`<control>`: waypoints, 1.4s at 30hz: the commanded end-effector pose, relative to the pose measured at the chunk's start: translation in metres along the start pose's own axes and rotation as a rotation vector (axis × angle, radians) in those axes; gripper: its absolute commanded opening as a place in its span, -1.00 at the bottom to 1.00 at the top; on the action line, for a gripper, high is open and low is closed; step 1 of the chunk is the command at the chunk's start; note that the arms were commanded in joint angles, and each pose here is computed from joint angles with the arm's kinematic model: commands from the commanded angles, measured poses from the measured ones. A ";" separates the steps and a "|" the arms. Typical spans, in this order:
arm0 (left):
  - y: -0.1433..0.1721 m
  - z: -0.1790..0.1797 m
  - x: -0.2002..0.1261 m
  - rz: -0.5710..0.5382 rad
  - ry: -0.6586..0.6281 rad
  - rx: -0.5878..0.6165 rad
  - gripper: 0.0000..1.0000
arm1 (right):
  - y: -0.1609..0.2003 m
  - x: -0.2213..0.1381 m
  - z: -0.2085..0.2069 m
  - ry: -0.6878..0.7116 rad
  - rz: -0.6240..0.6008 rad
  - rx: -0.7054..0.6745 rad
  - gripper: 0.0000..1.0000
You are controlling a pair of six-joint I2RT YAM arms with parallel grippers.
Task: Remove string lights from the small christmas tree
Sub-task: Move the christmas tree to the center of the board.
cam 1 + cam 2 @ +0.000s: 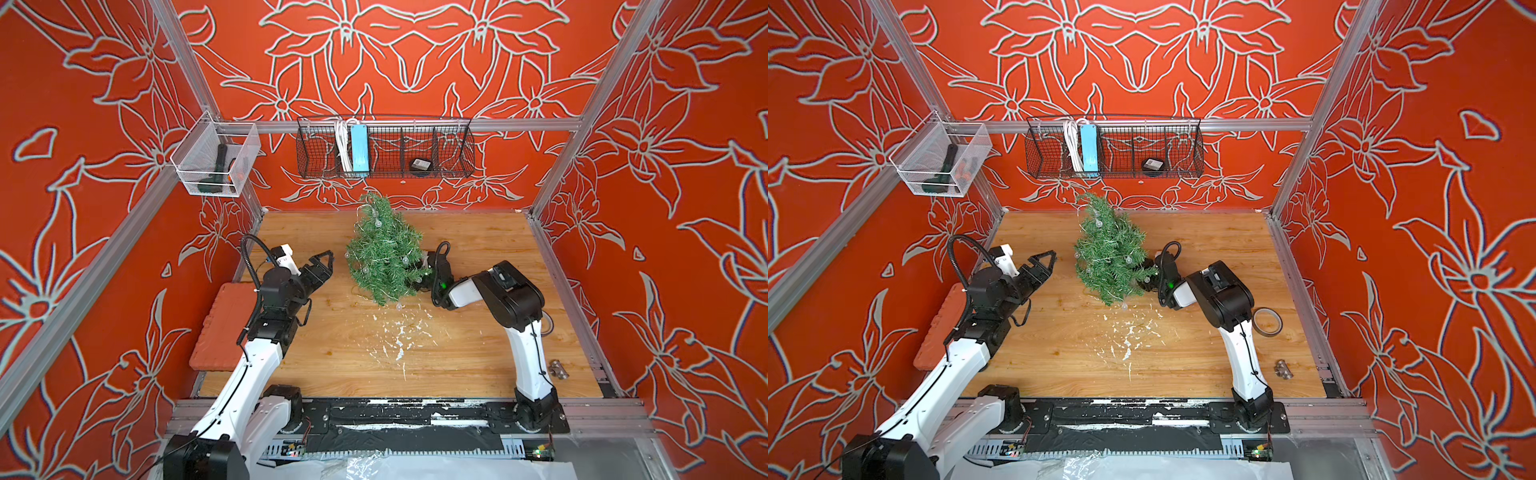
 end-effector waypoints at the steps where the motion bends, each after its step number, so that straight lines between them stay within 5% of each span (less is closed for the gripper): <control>1: -0.004 -0.017 -0.003 0.018 0.061 0.044 0.74 | -0.017 -0.026 -0.011 0.080 -0.040 -0.009 0.13; 11: 0.015 -0.013 0.002 0.099 0.056 0.023 0.64 | -0.044 -0.095 0.004 0.158 -0.119 -0.117 0.27; 21: 0.029 -0.003 0.004 0.164 0.038 -0.002 0.54 | -0.029 -0.165 0.047 0.176 -0.149 -0.347 0.25; 28: 0.003 -0.055 -0.014 0.091 0.177 0.081 0.53 | -0.020 -0.223 0.106 0.130 -0.250 -0.589 0.25; 34: -0.025 -0.112 -0.011 0.085 0.303 0.167 0.27 | -0.014 -0.235 0.142 0.048 -0.222 -0.720 0.29; 42: -0.004 -0.177 0.007 0.139 0.349 0.375 0.05 | -0.001 -0.243 0.163 0.058 -0.171 -0.873 0.26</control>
Point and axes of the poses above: each gripper's point midway between its finger pads, its own x axis out along the fingers, its own z axis along the line the jaws close on, y = z × x, the point moved 8 cm from there along -x, back along the fingers, and after that the axes turned 8 degrees about -x, right-handed, at the moved point
